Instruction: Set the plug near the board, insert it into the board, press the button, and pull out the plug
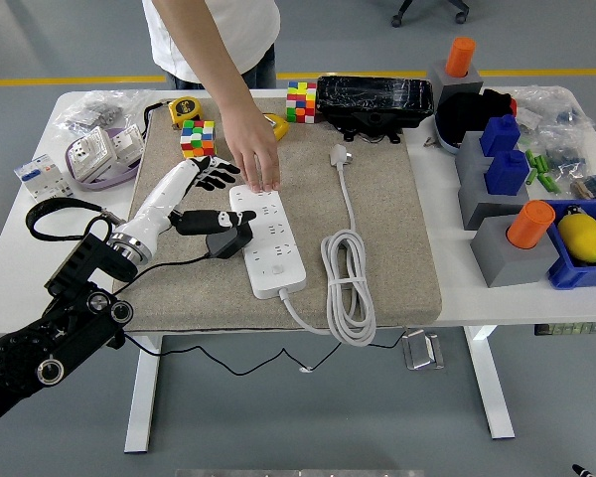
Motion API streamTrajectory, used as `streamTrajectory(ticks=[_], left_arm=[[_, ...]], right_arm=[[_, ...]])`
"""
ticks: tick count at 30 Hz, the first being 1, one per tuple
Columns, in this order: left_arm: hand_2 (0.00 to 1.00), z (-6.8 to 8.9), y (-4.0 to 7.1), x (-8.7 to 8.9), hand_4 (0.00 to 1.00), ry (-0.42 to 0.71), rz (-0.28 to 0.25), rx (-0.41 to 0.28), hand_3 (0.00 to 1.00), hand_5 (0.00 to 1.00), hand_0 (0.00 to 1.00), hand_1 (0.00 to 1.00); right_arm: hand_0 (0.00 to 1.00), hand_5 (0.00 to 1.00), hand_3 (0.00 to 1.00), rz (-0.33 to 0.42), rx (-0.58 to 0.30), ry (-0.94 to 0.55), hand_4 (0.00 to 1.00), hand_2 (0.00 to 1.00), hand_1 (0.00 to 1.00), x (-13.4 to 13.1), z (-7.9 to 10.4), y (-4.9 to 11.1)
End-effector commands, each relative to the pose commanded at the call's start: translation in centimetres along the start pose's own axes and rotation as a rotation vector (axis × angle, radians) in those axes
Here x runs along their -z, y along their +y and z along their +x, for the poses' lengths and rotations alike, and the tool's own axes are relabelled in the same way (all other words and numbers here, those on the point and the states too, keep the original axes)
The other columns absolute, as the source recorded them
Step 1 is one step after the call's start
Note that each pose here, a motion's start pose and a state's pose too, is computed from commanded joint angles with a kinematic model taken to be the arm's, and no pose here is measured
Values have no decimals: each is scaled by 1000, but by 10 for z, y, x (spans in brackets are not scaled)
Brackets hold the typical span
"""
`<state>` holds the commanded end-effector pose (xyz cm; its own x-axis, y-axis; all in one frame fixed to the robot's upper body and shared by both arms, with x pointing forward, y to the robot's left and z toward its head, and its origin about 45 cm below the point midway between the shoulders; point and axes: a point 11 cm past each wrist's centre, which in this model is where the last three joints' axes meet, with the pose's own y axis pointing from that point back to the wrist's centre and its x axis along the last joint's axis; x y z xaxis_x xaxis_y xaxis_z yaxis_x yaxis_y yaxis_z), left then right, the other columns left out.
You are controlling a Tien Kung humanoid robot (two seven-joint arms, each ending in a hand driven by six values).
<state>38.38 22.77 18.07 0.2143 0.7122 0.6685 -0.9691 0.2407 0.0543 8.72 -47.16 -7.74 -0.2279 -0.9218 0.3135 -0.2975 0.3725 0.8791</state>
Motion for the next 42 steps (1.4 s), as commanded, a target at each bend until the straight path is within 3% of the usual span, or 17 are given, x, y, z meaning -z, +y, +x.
streamTrajectory(ticks=[1, 2, 7, 8, 15, 21, 42], left_arm=[[682, -2, 5, 2, 958, -8, 8, 1, 684, 471, 599, 658], [706, -5, 10, 4, 937, -18, 13, 4, 736, 507, 699, 696], [706, -14, 26, 11, 937, -61, 37, 15, 736, 507, 699, 696], [775, -16, 30, 12, 926, -75, 39, 13, 785, 545, 752, 781], [788, -26, 41, 19, 922, -106, 81, 44, 799, 566, 760, 802], [783, -30, 43, 23, 919, -112, 110, 77, 795, 578, 761, 801], [771, -42, 33, 2, 905, -93, 64, 112, 789, 592, 734, 787]], right_arm=[[599, 483, 547, -1, 0, 0, 931, 623, 625, -1, 0, 0], [599, 483, 547, -2, 1, 1, 931, 622, 625, -1, -1, 0], [599, 483, 547, -3, 2, -2, 931, 622, 625, -2, -1, 0], [599, 483, 546, -3, 2, -3, 931, 622, 625, -3, -1, 0], [599, 484, 546, 2, 3, -4, 931, 622, 624, -1, -2, 0], [599, 483, 547, 1, 2, -4, 930, 622, 622, -2, -1, 0], [598, 481, 546, 14, -4, -4, 928, 621, 622, 0, -1, 0]])
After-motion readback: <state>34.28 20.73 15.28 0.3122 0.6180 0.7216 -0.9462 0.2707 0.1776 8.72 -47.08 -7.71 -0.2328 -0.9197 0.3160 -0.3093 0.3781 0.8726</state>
